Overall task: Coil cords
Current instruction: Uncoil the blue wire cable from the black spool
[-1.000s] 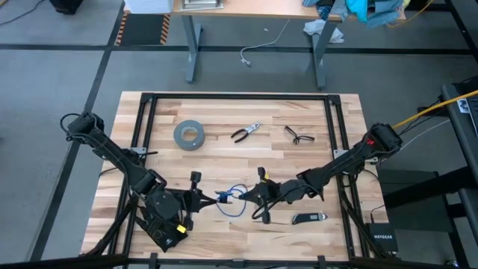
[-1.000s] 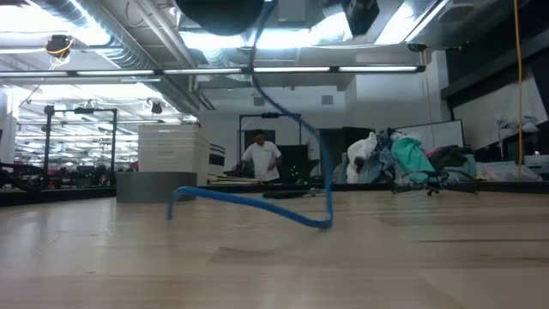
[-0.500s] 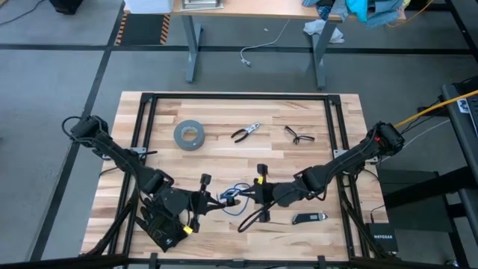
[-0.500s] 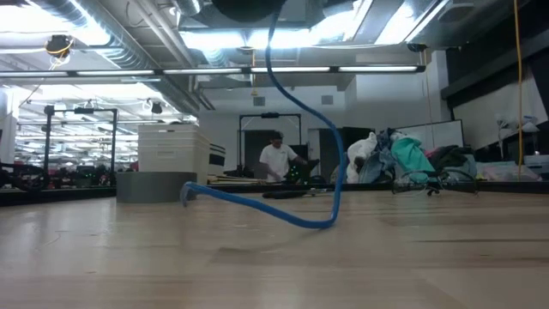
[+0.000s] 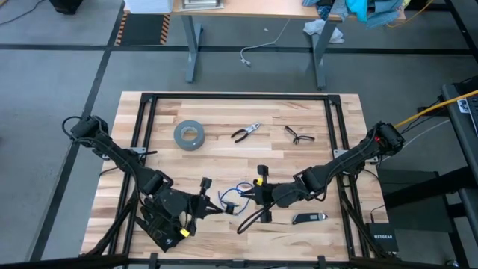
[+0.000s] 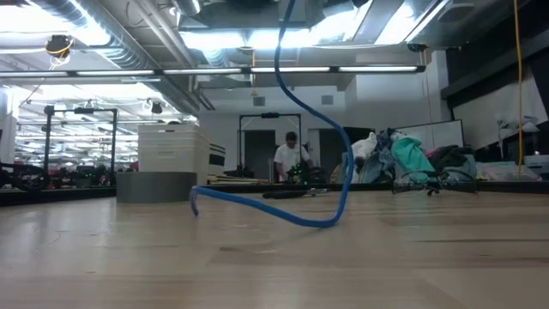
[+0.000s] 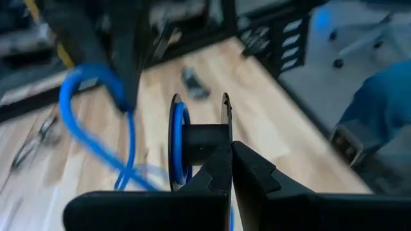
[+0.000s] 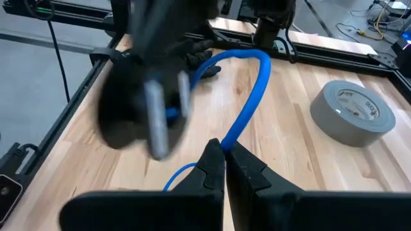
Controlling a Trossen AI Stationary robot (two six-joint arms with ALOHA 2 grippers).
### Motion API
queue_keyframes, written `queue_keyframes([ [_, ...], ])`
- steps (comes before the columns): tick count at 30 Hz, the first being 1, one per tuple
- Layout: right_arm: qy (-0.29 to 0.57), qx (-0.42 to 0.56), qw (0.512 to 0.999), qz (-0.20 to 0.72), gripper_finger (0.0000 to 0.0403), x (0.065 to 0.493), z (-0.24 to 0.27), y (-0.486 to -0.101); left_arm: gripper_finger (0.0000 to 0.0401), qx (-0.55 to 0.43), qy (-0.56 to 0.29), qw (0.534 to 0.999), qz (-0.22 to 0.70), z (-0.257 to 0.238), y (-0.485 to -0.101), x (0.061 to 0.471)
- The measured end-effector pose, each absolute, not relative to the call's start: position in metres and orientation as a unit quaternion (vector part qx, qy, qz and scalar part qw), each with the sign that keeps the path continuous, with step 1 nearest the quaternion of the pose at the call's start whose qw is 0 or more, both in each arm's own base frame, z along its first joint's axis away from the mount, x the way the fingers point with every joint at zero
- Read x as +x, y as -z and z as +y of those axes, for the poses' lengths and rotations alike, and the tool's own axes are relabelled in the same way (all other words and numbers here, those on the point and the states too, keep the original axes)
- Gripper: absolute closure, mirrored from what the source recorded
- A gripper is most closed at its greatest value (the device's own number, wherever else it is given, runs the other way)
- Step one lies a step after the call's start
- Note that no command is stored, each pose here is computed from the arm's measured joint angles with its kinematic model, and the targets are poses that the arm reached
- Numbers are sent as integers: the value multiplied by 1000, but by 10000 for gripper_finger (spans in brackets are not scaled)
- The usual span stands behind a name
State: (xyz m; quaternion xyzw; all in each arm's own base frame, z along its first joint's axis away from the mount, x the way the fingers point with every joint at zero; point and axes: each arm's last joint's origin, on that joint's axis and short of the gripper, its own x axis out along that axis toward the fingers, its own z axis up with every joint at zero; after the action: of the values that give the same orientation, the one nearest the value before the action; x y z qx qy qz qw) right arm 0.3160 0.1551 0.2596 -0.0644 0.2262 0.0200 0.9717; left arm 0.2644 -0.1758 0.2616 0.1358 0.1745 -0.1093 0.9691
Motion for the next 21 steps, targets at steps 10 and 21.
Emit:
queue_keyframes([
  [10, -50, -53, 971, 229, 401, 319, 159, -255, 401, 166, 134, 973, 88, -181, -277, 268],
  [21, -87, -27, 951, 297, 400, 313, 159, -244, 401, 198, 86, 972, 98, -183, -276, 264],
])
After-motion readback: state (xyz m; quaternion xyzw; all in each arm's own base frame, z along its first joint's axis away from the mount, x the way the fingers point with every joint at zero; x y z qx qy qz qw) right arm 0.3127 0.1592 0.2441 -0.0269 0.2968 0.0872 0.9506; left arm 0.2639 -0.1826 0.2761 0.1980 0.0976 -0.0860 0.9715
